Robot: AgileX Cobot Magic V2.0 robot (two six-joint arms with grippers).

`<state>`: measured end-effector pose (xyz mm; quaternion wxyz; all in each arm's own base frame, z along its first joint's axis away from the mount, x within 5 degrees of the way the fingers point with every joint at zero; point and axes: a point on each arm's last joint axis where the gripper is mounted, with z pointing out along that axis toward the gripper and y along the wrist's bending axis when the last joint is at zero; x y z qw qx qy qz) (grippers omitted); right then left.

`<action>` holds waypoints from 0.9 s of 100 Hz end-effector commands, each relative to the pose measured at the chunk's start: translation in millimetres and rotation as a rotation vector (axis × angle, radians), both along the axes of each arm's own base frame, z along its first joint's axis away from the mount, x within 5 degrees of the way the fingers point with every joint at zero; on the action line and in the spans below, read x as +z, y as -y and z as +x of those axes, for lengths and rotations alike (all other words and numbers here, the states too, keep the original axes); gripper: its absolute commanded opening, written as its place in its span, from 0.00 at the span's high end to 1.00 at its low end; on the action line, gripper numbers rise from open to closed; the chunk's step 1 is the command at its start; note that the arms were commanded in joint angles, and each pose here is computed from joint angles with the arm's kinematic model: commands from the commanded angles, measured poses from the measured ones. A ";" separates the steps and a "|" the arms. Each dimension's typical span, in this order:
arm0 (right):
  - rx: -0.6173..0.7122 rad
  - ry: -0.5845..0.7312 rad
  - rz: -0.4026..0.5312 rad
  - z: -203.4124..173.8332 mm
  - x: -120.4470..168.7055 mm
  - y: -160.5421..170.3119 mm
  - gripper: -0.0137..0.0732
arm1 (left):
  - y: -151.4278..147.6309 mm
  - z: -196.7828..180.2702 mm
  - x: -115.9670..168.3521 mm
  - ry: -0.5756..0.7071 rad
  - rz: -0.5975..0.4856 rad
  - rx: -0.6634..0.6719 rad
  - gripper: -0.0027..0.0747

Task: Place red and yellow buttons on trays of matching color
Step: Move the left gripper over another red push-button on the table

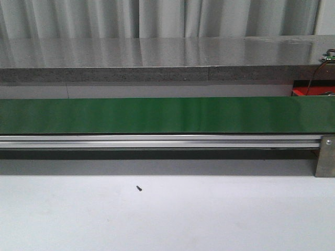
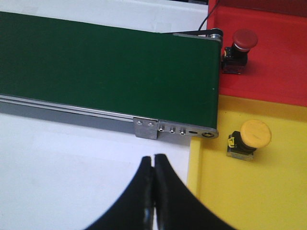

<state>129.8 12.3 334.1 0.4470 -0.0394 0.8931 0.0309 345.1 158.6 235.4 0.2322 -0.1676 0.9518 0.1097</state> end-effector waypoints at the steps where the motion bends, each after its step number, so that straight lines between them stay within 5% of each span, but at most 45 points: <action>1: -0.001 0.094 -0.007 2.4 12.9 0.5 0.92 | -3.4 6.2 22.4 0.097 0.043 0.000 0.34; 90: -0.001 0.094 -0.007 2.4 12.9 0.5 0.92 | -7.9 20.6 -16.9 0.042 -0.004 0.004 0.34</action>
